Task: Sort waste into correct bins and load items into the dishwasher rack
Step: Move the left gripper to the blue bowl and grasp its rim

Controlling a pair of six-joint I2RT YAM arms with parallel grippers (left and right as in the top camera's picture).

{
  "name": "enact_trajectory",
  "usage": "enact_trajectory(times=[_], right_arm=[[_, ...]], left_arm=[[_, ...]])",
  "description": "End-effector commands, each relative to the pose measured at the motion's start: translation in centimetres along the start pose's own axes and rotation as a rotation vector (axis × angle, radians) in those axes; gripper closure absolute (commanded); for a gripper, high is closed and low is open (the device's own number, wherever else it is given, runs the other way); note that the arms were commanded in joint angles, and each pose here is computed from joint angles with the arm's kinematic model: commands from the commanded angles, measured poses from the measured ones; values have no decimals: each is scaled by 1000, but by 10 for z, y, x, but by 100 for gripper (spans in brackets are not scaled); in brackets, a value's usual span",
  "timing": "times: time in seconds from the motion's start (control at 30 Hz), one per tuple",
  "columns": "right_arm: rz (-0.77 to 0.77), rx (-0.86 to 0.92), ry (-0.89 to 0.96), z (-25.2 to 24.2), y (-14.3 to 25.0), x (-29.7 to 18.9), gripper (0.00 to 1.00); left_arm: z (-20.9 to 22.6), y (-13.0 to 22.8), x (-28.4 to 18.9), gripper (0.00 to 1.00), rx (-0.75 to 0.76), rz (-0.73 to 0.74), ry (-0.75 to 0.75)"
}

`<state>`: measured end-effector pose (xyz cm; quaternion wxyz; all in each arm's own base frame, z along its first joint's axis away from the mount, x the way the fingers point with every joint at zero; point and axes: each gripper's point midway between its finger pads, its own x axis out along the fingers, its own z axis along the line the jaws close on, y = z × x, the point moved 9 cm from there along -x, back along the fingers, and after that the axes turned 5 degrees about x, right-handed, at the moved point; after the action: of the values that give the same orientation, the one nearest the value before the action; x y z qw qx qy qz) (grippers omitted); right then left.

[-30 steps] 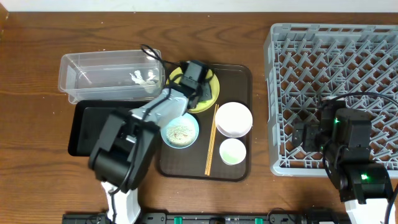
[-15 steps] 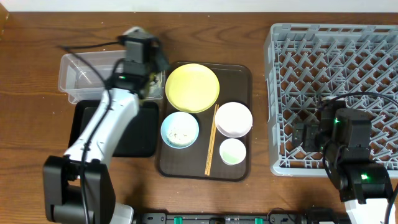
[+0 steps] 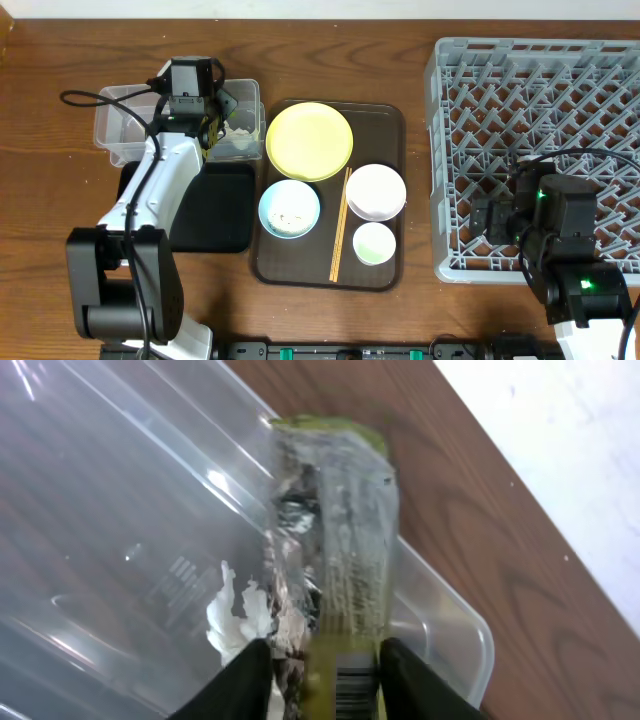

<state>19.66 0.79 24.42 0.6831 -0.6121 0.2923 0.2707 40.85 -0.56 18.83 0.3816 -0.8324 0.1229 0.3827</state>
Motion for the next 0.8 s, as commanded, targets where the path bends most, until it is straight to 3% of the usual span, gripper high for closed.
enact_trajectory(times=[0.0,0.27,0.4,0.53,0.77], right_arm=[[-29,21,-2,-1,-7,-7,1],[-29,21,-2,-1,-7,-7,1],[-29,21,-2,-1,-7,-7,1],[-29,21,-2,-1,-7,-7,1],[-29,21,-2,-1,-7,-7,1]], left_arm=[[0,-4,-4,60,-8,-17,-8],[-6,-14,-31,57,65,-54,26],[-7,-2,-47,57,114,14,30],[-15,28,-55,57,269,157,57],[-26,99,-75,56,685,404,67]])
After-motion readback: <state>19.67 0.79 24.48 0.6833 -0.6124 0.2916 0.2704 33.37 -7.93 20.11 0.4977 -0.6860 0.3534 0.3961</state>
